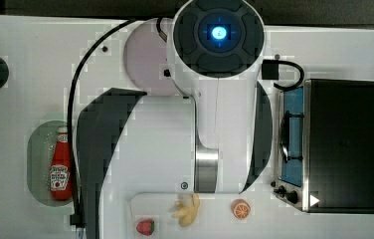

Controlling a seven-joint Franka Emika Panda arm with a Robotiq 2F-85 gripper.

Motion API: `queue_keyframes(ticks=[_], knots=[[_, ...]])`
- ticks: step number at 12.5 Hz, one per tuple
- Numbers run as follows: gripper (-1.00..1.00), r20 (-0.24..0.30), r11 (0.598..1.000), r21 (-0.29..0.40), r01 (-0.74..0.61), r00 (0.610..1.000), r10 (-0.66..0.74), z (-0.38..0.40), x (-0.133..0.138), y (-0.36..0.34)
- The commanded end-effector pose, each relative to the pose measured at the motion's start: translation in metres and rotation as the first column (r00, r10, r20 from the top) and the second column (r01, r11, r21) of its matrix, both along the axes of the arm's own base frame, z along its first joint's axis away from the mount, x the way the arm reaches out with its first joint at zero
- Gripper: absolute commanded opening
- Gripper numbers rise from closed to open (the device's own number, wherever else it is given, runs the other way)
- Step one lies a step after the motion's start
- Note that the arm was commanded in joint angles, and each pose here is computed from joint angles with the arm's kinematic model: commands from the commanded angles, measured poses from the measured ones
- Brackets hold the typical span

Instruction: Pick ketchup from strainer and place it on the table

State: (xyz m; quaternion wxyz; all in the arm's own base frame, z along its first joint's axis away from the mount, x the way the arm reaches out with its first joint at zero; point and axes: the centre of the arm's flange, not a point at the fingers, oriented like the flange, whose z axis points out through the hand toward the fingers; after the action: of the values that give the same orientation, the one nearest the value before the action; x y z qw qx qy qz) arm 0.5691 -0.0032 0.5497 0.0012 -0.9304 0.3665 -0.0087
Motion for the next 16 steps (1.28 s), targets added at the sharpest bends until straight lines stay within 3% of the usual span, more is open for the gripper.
queue_keyframes(ticks=[1,3,8,16], knots=[[0.58,-0.060,0.999,0.036,0.035,0.998,-0.033,0.018,-0.055,0.016],[1.00,-0.069,0.998,0.035,-0.043,0.997,0.045,0.011,-0.054,0.059],[1.00,-0.104,0.958,0.024,-0.286,0.952,0.287,-0.015,-0.073,0.193],[1.00,-0.114,0.802,0.091,-0.590,0.794,0.597,-0.112,-0.145,0.361]])
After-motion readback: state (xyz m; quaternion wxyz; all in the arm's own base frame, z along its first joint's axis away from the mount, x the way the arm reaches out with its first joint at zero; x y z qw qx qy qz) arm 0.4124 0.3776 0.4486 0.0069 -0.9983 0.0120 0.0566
